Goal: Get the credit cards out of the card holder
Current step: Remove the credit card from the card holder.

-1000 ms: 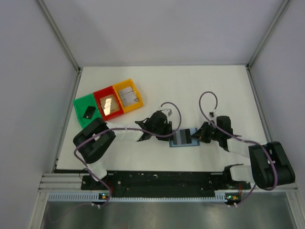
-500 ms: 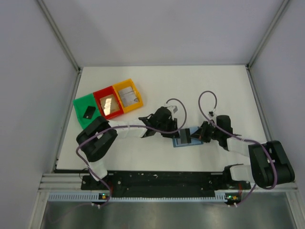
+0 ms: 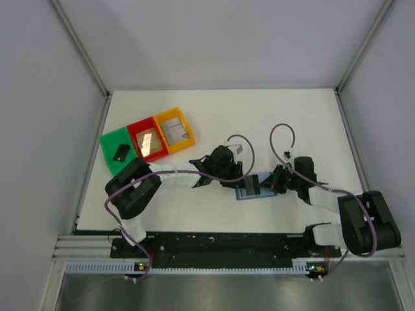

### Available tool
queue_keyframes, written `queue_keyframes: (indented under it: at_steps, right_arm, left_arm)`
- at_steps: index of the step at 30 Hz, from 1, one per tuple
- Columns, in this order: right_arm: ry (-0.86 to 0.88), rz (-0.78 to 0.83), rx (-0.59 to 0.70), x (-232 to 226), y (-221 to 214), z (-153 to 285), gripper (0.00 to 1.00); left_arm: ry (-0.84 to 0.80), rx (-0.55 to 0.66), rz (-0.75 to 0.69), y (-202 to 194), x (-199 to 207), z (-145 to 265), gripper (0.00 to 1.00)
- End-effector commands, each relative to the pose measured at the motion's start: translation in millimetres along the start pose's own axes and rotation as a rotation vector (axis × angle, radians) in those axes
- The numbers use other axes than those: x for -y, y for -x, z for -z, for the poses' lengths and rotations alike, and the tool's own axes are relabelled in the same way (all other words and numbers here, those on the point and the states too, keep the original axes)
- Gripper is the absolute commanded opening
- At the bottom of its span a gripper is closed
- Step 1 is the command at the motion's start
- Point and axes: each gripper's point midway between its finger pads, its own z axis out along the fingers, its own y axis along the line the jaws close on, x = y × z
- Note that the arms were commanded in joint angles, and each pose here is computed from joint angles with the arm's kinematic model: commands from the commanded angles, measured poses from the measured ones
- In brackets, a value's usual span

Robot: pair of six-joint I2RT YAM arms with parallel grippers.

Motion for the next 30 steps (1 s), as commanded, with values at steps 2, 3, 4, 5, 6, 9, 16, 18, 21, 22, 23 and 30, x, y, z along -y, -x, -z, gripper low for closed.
queue_keyframes:
  at_steps: [2,3,4,5,6,9,16,18,21,22,23,30]
  right_arm:
    - [0.026,0.05,0.039,-8.6,17.4,-0.5,0.0]
    - [0.024,0.049,0.041,-7.9,17.6,-0.4,0.0]
    - [0.025,0.052,0.039,-8.4,17.1,-0.3,0.0]
    - [0.026,0.052,0.042,-9.0,18.0,-0.2,0.0]
    - [0.026,0.051,0.04,-9.0,17.6,-0.2,0.0]
    - [0.02,0.045,0.043,-8.1,17.3,0.6,0.0]
    - [0.073,0.014,0.031,-13.7,15.3,-4.9,0.09]
    - [0.092,0.01,0.024,-15.1,14.7,-7.1,0.16]
    - [0.106,0.0,0.004,-14.1,11.5,-10.8,0.22]
    - [0.113,0.001,0.001,-14.8,11.2,-11.6,0.21]
    - [0.114,-0.002,0.0,-14.6,10.4,-11.6,0.16]
    - [0.061,0.026,0.05,-14.4,24.5,0.6,0.0]
  left_arm:
    - [-0.11,0.034,-0.031,23.2,27.6,-19.4,0.33]
    - [-0.098,0.015,-0.024,19.9,23.7,-24.7,0.33]
    - [-0.094,-0.002,-0.021,15.4,20.1,-29.1,0.32]
    - [-0.086,-0.013,-0.016,12.0,16.0,-33.4,0.31]
    - [-0.074,-0.022,-0.007,8.3,11.5,-36.2,0.31]
    - [-0.034,-0.05,0.024,-5.7,-4.7,-41.6,0.28]
    - [-0.004,-0.102,0.066,-32.4,-24.7,-43.9,0.24]
    - [-0.001,-0.109,0.072,-36.0,-27.7,-44.1,0.24]
    - [0.0,-0.109,0.074,-37.1,-28.2,-43.0,0.24]
    - [-0.002,-0.11,0.072,-37.6,-28.3,-42.9,0.23]
    - [-0.002,-0.11,0.072,-37.6,-28.1,-42.2,0.23]
    - [0.044,-0.108,0.113,-41.4,-49.9,-35.3,0.23]
